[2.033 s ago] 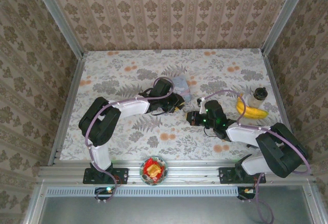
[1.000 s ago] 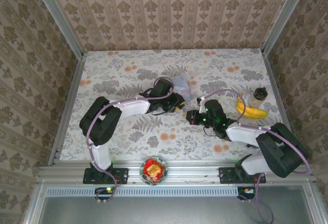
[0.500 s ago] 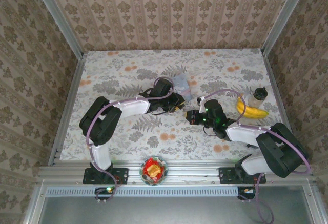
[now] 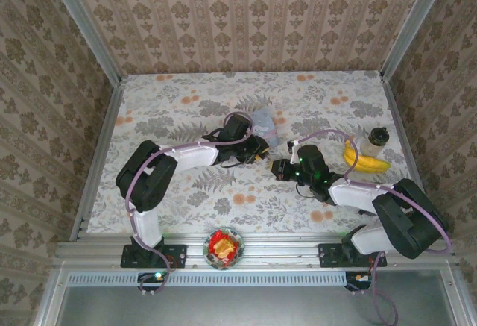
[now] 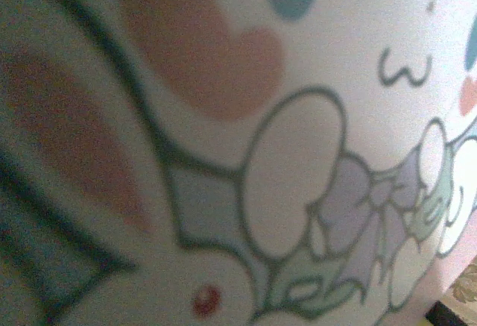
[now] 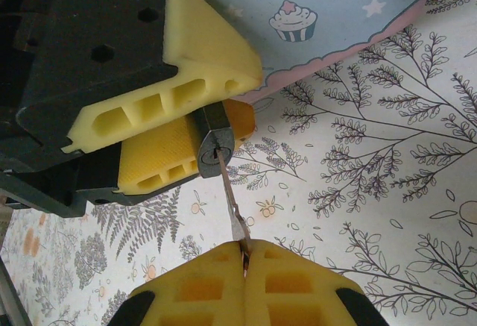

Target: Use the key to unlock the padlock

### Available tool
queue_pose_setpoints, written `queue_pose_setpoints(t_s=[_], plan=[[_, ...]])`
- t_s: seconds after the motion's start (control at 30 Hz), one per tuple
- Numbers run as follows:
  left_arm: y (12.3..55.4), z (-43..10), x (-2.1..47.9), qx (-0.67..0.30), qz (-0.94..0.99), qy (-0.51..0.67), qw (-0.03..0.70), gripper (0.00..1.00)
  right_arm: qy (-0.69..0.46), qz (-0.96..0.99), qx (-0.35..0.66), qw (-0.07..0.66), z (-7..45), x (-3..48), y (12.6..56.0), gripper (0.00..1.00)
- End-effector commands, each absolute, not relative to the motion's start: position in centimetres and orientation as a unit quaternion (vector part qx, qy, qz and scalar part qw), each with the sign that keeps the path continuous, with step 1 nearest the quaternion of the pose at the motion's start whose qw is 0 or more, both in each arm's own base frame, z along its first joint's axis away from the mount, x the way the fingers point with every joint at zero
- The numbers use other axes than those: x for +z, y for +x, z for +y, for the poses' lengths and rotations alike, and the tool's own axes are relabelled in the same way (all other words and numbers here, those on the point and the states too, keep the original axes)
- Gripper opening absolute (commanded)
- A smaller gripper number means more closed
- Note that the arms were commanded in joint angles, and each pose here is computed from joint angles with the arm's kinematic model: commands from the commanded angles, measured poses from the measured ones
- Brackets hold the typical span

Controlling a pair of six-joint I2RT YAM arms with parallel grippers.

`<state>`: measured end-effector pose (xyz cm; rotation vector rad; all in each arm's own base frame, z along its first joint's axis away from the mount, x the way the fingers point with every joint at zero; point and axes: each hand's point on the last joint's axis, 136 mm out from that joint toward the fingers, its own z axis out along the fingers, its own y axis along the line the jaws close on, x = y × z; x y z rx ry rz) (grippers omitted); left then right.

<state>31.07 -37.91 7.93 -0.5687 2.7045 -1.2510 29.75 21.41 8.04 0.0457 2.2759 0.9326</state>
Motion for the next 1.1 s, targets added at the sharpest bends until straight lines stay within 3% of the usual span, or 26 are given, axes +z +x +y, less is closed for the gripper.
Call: queue_pose_setpoints(t_s=[0.0, 1.07], plan=[[28.0, -37.3, 3.9, -0.369, 0.9, -0.226, -0.047, 0.2, 0.02, 0.859, 0.367, 0.356, 21.8, 9.8, 30.9, 0.0], [26.6, -38.8, 4.9, -0.388, 0.905, -0.164, -0.056, 0.2, 0.02, 0.832, 0.465, 0.304, 23.3, 12.1, 33.6, 0.0]])
